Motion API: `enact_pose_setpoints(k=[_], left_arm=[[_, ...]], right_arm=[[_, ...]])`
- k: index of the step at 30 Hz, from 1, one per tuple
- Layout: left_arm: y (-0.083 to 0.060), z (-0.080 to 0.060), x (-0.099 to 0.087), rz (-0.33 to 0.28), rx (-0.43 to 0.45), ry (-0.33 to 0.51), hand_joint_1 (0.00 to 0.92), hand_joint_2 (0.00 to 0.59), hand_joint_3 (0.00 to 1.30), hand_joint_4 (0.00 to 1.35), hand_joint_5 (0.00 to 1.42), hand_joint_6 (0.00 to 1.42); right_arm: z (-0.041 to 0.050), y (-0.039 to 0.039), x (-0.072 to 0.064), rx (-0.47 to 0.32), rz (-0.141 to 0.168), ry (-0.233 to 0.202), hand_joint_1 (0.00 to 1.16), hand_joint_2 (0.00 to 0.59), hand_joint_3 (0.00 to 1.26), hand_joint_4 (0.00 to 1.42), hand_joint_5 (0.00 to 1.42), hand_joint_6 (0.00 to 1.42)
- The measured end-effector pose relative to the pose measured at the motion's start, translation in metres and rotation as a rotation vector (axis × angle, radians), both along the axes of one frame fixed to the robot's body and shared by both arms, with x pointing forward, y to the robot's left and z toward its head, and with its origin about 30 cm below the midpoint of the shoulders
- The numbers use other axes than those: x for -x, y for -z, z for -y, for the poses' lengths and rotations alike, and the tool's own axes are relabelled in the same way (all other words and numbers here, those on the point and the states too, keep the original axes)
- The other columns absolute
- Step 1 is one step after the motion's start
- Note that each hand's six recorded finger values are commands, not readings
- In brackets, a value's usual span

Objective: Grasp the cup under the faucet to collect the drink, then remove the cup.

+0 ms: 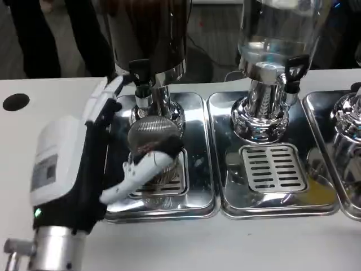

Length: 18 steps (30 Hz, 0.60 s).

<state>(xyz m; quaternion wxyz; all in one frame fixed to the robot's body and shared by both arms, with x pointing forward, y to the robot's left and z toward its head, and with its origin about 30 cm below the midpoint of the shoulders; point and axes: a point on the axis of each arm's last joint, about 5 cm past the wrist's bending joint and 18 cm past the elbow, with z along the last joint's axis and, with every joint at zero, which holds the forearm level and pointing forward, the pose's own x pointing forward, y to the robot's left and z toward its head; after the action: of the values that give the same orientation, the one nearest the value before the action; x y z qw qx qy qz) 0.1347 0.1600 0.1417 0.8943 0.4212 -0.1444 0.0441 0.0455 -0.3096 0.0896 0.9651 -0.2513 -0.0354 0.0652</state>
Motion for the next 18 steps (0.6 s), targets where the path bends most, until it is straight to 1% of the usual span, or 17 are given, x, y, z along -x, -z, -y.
enact_pose_setpoints(k=[2, 5, 8, 10, 11, 13, 16, 18], left_arm=[[0.001, -0.002, 0.004, -0.011, -0.019, -0.015, 0.000, 0.030, 0.19, 0.08, 0.28, 0.62], [0.006, -0.006, 0.014, -0.055, -0.030, -0.037, 0.000, 0.030, 0.19, 0.09, 0.28, 0.62], [0.013, -0.010, 0.027, -0.109, -0.054, -0.069, 0.000, 0.030, 0.20, 0.10, 0.27, 0.62], [0.014, -0.011, 0.031, -0.121, -0.066, -0.073, 0.000, 0.029, 0.20, 0.10, 0.27, 0.62], [0.015, -0.012, 0.034, -0.123, -0.073, -0.077, 0.000, 0.029, 0.20, 0.10, 0.27, 0.62], [0.017, -0.013, 0.042, -0.130, -0.079, -0.079, 0.000, 0.029, 0.20, 0.11, 0.27, 0.62], [0.021, -0.015, 0.053, -0.159, -0.083, -0.093, 0.000, 0.029, 0.20, 0.11, 0.27, 0.62], [0.023, -0.018, 0.061, -0.171, -0.087, -0.111, 0.000, 0.029, 0.20, 0.11, 0.27, 0.62]], right_arm=[[0.0022, -0.0032, -0.006, -0.023, 0.002, -0.004, 0.62, 0.170, 0.19, 0.10, 0.12, 0.09], [0.0046, -0.0094, -0.021, -0.065, 0.000, -0.017, 0.64, 0.154, 0.18, 0.11, 0.12, 0.10], [0.0037, -0.0133, -0.037, -0.097, -0.021, -0.038, 0.66, 0.136, 0.18, 0.14, 0.12, 0.11], [0.0035, -0.0139, -0.041, -0.106, -0.032, -0.042, 0.66, 0.135, 0.18, 0.15, 0.12, 0.12], [0.0025, -0.0145, -0.045, -0.115, -0.044, -0.050, 0.66, 0.135, 0.19, 0.15, 0.13, 0.12], [-0.0009, -0.0157, -0.051, -0.126, -0.056, -0.071, 0.66, 0.135, 0.19, 0.15, 0.13, 0.12], [-0.0089, -0.0172, -0.060, -0.135, -0.070, -0.119, 0.67, 0.135, 0.19, 0.16, 0.15, 0.12], [-0.0183, -0.0190, -0.067, -0.136, -0.070, -0.165, 0.66, 0.133, 0.21, 0.19, 0.17, 0.13]])
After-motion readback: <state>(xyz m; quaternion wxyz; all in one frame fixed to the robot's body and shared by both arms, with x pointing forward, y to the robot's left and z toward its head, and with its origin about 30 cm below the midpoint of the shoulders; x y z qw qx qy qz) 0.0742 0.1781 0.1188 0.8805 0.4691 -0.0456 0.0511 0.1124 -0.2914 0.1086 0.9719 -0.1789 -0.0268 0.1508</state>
